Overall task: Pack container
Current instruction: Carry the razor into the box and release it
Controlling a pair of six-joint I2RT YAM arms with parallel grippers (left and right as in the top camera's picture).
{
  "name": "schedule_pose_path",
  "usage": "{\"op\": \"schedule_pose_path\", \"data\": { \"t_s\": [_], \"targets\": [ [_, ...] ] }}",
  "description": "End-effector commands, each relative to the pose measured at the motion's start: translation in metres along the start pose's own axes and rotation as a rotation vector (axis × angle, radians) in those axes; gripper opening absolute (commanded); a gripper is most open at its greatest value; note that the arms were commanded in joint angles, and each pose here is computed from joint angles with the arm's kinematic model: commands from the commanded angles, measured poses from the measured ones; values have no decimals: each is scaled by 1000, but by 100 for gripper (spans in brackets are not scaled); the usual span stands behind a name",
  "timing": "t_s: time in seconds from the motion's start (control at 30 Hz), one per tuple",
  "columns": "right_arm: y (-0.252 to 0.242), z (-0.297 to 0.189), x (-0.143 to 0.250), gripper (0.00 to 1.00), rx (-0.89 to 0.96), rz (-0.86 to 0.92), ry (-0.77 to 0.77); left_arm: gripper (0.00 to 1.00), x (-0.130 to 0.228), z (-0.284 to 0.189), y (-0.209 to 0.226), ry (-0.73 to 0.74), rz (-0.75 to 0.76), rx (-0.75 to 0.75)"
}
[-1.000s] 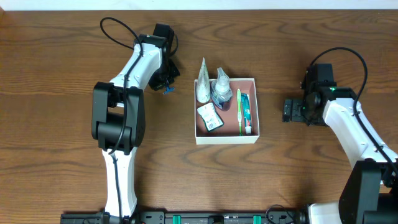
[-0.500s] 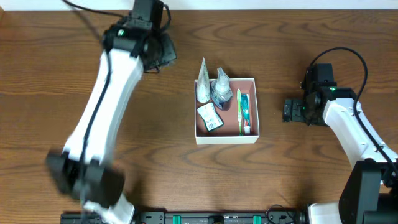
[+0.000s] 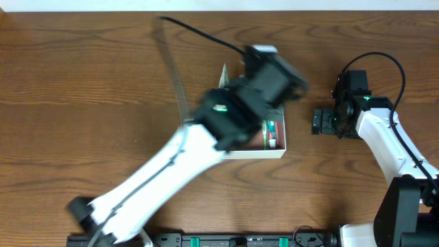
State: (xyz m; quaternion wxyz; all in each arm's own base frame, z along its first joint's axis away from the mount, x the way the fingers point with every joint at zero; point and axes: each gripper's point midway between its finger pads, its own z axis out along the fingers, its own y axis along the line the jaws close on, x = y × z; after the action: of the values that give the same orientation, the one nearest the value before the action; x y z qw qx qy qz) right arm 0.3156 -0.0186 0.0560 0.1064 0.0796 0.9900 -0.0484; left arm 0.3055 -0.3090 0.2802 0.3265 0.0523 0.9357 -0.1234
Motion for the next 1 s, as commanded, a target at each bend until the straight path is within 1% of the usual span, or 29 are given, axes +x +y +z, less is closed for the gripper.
{"op": "schedule_pose_path", "data": {
  "t_s": [0.0, 0.13, 0.23, 0.43, 0.6, 0.8, 0.87, 0.9, 0.97],
  "targets": [
    [-1, -3, -1, 99, 11, -10, -10, 6, 22, 35, -1, 22, -56, -113],
    [-1, -3, -1, 99, 11, -10, -10, 6, 52, 76, -10, 95, -55, -167],
    [-1, -3, -1, 99, 11, -10, -10, 6, 71, 102, -15, 154, -50, -176],
    [-1, -3, -1, 99, 11, -10, -10, 6, 97, 138, -17, 222, -45, -206],
    [-1, -3, -1, 99, 11, -10, -10, 6, 107, 150, -15, 242, -49, -226],
    [-1, -3, -1, 99, 11, -10, -10, 6, 109, 153, -15, 244, -47, -228],
    [-1, -3, -1, 99, 11, -10, -10, 7, 108, 153, -15, 244, -47, -227],
    [-1, -3, -1, 99, 11, -10, -10, 10, 109, 153, -15, 244, -47, -228],
    [-1, -3, -1, 99, 11, -10, -10, 13, 109, 153, -15, 245, -46, -228]
  ]
}}
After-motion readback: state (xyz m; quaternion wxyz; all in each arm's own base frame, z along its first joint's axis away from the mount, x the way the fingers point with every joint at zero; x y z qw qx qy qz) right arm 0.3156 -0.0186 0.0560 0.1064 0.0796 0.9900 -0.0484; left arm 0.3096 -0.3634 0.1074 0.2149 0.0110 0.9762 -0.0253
